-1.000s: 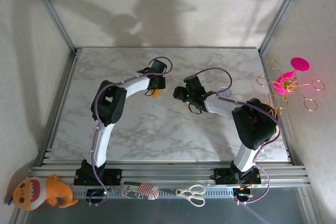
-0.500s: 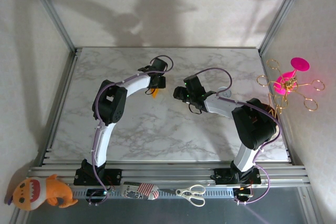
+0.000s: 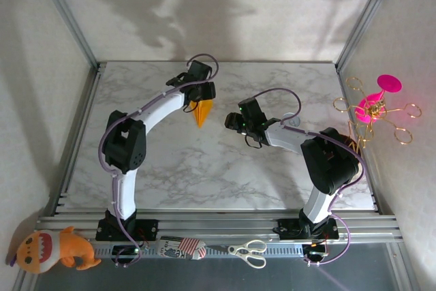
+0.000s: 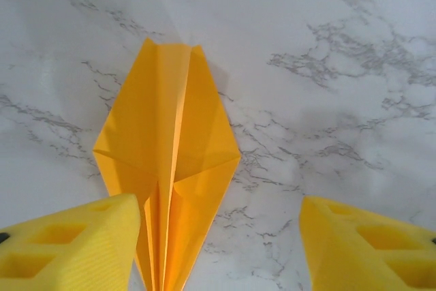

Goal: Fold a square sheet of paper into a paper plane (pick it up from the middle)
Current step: Move the paper plane to the top-center of the table, then reset both arms

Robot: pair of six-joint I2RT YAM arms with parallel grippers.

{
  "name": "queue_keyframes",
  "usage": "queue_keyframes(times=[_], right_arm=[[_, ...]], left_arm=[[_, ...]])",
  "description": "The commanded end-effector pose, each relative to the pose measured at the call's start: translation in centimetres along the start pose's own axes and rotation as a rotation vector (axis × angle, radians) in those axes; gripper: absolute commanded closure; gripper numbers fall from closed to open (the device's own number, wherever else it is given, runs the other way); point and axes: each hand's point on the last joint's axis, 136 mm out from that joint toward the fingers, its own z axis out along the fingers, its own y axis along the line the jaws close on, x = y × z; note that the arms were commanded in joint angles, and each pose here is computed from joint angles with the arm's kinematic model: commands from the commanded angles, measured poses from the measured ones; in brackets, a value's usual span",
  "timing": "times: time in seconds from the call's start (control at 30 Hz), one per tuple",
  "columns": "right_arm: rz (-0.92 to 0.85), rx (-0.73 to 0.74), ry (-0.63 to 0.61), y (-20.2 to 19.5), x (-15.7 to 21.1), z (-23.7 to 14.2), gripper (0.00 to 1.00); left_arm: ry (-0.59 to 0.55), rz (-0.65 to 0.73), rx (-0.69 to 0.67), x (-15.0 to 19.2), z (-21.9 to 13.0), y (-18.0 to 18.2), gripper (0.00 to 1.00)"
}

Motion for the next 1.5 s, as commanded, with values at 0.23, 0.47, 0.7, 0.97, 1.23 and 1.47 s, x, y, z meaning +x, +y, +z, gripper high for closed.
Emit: queue_keyframes(times=[0.23,0.47,0.7,0.97,1.23,1.47], right_arm=[[-0.141,0.079,-0.282,0.0,-7.9,-5.4,0.13],[-0.262,0.229,-0.591,-2.2,-12.6,-11.3,0.01],[-0.327,0.344,-0.801,-7.4,-11.7,-15.0,0.01],[-0.463,0.456,-0.827,-12.9,-9.2,-15.2,0.01],[-0.515,0.394,-0.841,-14.7,-7.6,-14.3,0.01],[-0.548,0.314,-0.858,-15.7,-7.5,-14.5,0.01]], left_arm=[[-0.457,-0.195,-0.173,-6.3,-15.0,11.0,0.07],[-0.761,-0.325,-0.403,-2.9,-21.3,20.9,0.01],[-0.889,-0.441,-0.553,3.3,-21.1,28.5,0.0],[-0.88,-0.295,-0.512,6.2,-18.4,29.8,0.0],[-0.921,-0.126,-0.247,7.2,-16.8,26.2,0.0],[-0.938,-0.054,-0.154,6.8,-16.2,24.6,0.01]])
